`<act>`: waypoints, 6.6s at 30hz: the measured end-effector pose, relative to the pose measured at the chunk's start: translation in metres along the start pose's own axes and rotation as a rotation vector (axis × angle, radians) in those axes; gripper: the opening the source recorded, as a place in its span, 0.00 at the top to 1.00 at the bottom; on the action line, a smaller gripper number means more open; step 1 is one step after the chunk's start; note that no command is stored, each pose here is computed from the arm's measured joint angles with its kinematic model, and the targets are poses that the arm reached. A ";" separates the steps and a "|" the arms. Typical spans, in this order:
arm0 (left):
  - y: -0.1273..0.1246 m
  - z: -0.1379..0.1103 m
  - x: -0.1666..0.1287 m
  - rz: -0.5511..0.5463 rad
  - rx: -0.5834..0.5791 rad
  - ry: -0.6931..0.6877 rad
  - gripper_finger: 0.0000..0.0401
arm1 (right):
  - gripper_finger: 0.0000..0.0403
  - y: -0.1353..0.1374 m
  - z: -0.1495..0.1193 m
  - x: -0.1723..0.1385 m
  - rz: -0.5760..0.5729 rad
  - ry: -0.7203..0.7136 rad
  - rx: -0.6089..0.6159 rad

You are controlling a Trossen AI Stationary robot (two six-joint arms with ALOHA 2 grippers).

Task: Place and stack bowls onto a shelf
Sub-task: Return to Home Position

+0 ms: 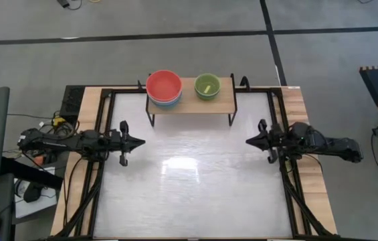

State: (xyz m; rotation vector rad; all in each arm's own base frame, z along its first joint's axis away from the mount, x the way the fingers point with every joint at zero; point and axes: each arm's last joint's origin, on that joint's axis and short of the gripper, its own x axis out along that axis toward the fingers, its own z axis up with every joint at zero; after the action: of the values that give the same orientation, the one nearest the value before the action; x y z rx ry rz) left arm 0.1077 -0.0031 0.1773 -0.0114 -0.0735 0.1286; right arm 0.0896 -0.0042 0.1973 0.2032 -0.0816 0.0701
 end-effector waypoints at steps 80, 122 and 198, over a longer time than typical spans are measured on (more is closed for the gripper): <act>-0.001 -0.021 -0.002 -0.030 -0.137 0.222 1.00 | 0.85 -0.008 -0.029 0.005 -0.064 0.042 0.117; -0.001 -0.021 -0.002 -0.030 -0.138 0.221 1.00 | 0.85 -0.008 -0.029 0.005 -0.063 0.042 0.116; -0.001 -0.020 -0.002 -0.030 -0.138 0.221 1.00 | 0.85 -0.008 -0.029 0.005 -0.063 0.043 0.116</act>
State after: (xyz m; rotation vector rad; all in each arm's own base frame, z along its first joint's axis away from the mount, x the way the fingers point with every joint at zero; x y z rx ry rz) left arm 0.1076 -0.0045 0.1568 -0.1616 0.1381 0.0913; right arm 0.0978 -0.0061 0.1679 0.3198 -0.0287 0.0160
